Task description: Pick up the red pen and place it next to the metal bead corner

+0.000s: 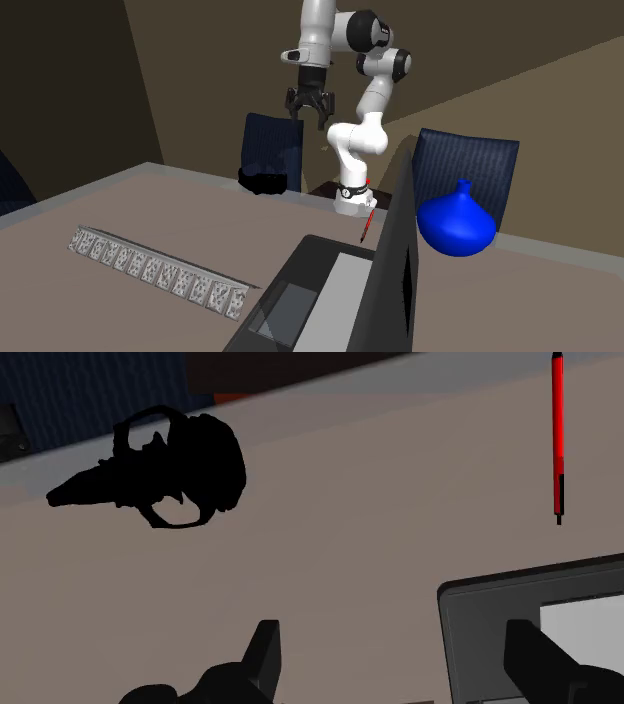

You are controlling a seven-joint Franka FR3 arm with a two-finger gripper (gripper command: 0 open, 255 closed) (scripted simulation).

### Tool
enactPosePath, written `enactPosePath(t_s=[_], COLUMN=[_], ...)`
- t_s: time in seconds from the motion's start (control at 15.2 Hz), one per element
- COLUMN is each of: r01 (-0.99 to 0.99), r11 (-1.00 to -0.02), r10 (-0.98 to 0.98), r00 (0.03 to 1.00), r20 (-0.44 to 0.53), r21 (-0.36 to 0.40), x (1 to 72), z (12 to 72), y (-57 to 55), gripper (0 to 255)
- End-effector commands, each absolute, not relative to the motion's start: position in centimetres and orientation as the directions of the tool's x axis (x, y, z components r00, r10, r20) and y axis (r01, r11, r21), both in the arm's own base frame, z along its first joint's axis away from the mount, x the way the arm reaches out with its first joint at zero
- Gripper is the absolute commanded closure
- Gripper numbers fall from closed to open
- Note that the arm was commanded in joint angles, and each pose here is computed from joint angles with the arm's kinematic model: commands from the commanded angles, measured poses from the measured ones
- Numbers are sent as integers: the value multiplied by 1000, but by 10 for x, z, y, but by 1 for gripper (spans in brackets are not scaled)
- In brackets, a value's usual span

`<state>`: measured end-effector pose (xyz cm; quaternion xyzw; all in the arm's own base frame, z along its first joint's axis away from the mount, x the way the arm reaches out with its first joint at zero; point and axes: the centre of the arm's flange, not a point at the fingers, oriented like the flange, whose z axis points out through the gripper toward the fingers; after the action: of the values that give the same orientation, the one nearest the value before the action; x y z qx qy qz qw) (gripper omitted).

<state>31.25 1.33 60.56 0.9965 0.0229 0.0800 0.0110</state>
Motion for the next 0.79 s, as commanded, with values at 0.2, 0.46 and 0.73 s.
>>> enactPosePath(t_s=[0.2,0.46,0.73], r01=[68,99,131], r11=[-997,-995,-991], r10=[71,102,134], r00=[987,987,986], r20=[144,124,104], r21=[28,31,33], x=[322,334,344], z=[578,541,503], y=[40,76,112], gripper=[0,0,0])
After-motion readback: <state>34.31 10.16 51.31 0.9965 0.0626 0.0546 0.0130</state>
